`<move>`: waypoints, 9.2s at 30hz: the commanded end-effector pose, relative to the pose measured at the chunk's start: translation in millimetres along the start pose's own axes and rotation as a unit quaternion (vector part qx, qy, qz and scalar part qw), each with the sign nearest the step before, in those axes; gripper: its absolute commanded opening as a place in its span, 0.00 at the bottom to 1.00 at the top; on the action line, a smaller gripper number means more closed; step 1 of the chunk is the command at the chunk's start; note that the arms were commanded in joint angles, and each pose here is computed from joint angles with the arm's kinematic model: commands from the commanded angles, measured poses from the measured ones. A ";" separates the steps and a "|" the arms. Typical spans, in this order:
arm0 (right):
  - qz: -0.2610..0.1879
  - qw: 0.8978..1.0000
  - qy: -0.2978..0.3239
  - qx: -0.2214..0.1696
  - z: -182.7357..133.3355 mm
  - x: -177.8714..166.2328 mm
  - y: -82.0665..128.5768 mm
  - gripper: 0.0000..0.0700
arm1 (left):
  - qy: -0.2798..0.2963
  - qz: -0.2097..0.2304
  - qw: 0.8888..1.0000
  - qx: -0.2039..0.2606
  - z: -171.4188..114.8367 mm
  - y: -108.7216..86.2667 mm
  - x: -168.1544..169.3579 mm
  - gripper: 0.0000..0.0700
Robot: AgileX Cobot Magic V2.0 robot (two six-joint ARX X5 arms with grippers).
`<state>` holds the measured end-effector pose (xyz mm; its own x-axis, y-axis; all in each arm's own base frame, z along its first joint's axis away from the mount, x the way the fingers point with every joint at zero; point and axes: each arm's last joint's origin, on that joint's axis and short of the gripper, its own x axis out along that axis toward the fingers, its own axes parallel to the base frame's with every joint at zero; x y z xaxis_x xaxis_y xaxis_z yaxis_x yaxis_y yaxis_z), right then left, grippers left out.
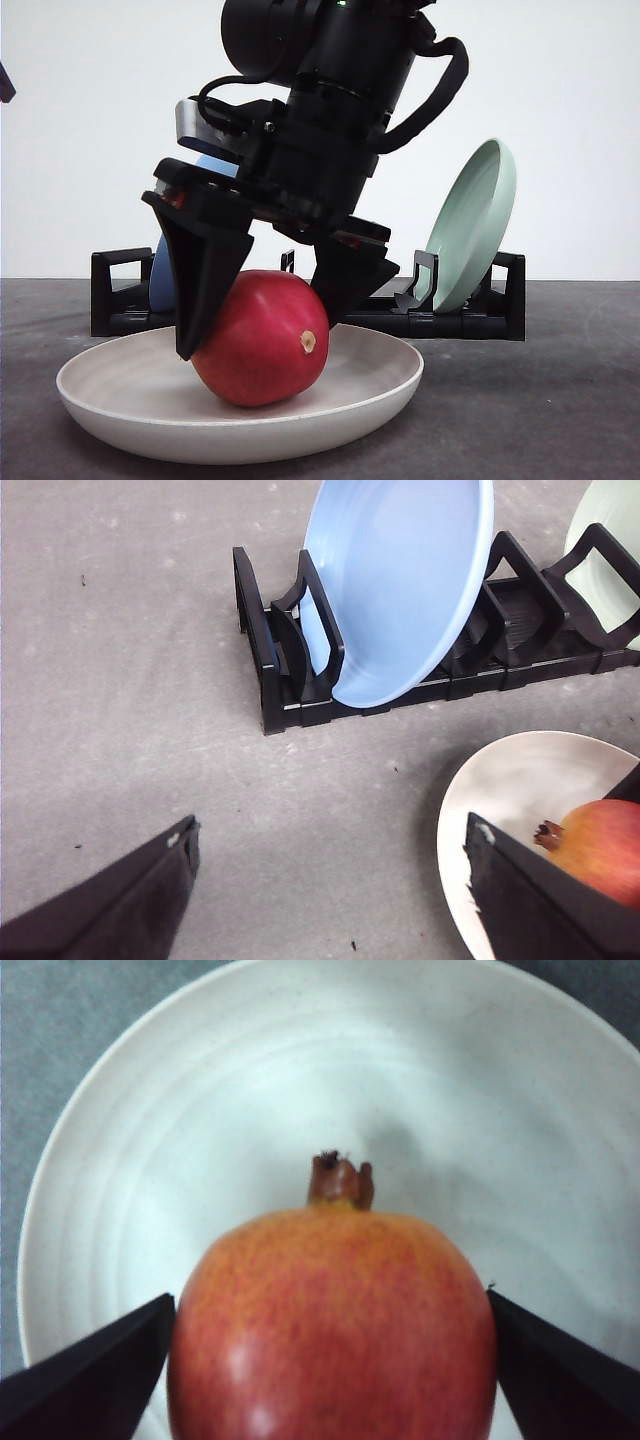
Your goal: Place pomegranate in white plate
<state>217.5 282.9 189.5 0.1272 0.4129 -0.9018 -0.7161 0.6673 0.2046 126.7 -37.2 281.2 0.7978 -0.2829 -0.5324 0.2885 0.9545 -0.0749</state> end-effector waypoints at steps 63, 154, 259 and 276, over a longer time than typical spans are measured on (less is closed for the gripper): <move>-0.113 0.921 -0.315 0.198 -153.5 -148.9 -122.8 0.02 | 0.010 -0.002 1.000 -0.021 -0.1 -0.4 -1.1 0.00; -0.359 0.763 -0.519 0.141 -267.0 -105.5 -109.0 0.02 | -0.208 0.110 0.971 -0.028 -128.6 32.1 35.2 0.00; -0.383 0.746 -0.524 0.150 -268.6 -108.1 -108.6 0.02 | -0.209 0.110 0.971 -0.028 -128.6 32.1 35.2 0.00; -0.383 0.746 -0.524 0.150 -268.6 -108.1 -108.6 0.02 | -0.209 0.110 0.971 -0.028 -128.6 32.1 35.2 0.00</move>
<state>96.9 -0.6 163.1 0.9992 -0.0038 -0.0406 0.0034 0.9999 -0.0104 95.3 -4.4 153.5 0.9847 -0.0735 -0.1581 0.0651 0.9962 -0.0578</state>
